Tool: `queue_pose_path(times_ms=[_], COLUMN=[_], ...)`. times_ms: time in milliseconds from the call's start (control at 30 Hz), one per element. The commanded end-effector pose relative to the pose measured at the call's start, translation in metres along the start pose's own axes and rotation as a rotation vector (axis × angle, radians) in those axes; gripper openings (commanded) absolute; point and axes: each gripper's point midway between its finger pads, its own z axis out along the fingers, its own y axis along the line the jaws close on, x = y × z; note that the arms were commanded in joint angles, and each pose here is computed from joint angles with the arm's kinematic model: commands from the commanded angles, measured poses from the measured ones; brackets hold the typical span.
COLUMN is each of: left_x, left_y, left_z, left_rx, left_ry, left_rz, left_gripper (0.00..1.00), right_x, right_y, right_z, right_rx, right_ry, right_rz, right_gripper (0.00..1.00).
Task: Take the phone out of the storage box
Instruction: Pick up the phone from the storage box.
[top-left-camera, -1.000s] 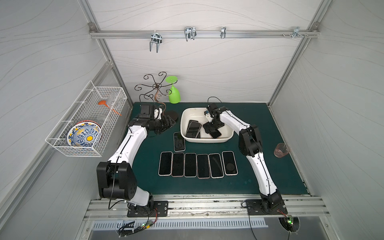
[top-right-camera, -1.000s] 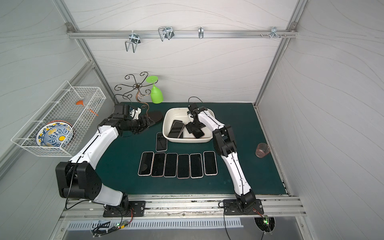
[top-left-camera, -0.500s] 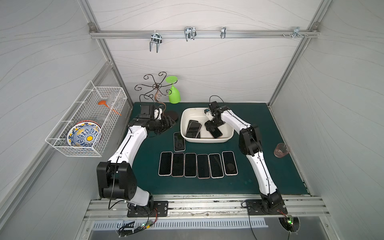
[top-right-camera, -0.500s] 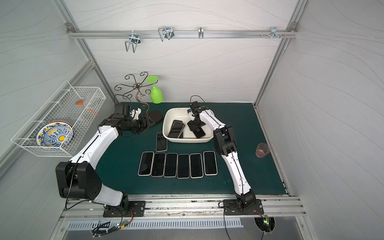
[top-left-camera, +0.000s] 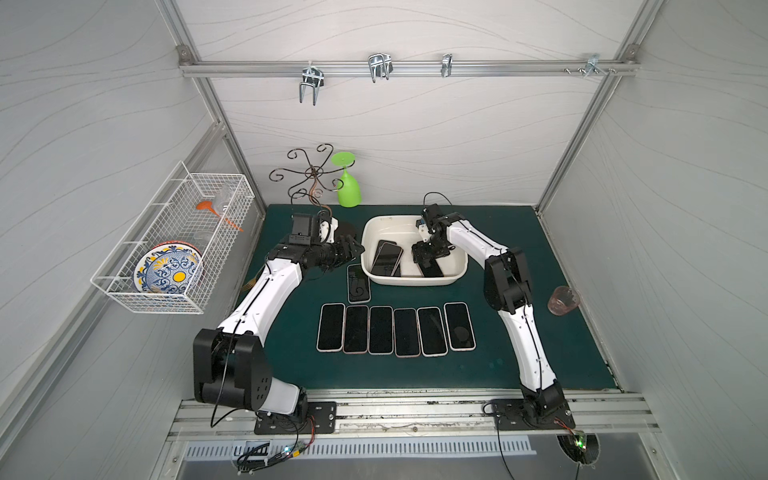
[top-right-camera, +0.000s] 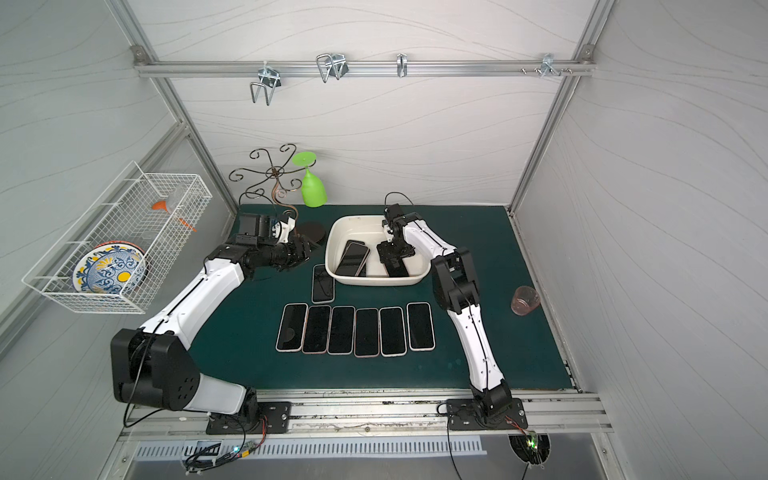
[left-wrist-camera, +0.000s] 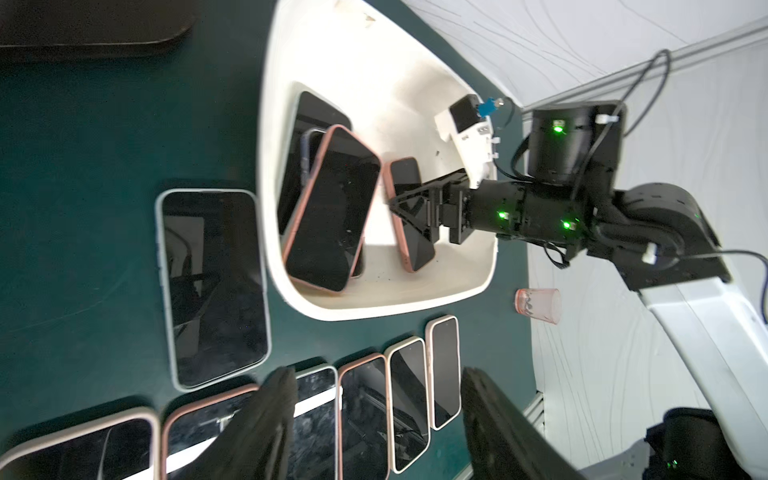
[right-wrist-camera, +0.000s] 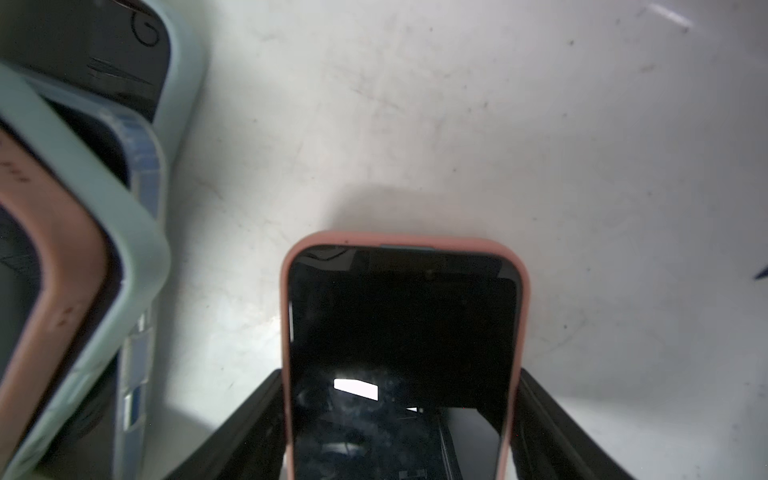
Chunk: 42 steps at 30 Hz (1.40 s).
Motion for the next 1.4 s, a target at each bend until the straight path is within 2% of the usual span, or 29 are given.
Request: queue_pose_path(times_ms=[0,200,467,567,733,1067,1167,1367], left_x=[-0.012,0.000,0.023,0.034,0.049,0.057,0.057,0.055], left_y=[-0.045,-0.067,-0.102,-0.108,-0.108,-0.117,-0.123,-0.121], left_z=[-0.008,0.004,0.035,0.052,0.079,0.113,0.120,0.131], left_rx=[0.151,0.214,0.260,0.237,0.196,0.187,0.209,0.205], left_ry=[-0.082,-0.087,-0.038,-0.009,0.047,0.053,0.059,0.058], left_rz=[0.094,0.149,0.209,0.223,0.190,0.106,0.078,0.008], left_gripper=[0.68,0.69,0.69,0.69,0.69,0.66,0.63,0.50], right_x=[-0.017,-0.027,-0.018,-0.013,-0.005,0.006,0.010,0.014], right_y=[0.014,0.025,0.043,0.049,0.056,0.075,0.080,0.086], right_z=[-0.063,-0.112,-0.141,-0.150,-0.160,-0.162,-0.160,-0.159], right_rx=[-0.101,-0.174,-0.258,-0.288,-0.319,-0.369,-0.378,-0.391], right_ry=[-0.076,-0.125,-0.138,-0.142,-0.140,-0.119,-0.110,-0.102], right_rz=[0.116,0.140,0.166,0.172,0.178,0.177,0.177,0.183], right_gripper=[0.23,0.18,0.16,0.16,0.17,0.17,0.17,0.16])
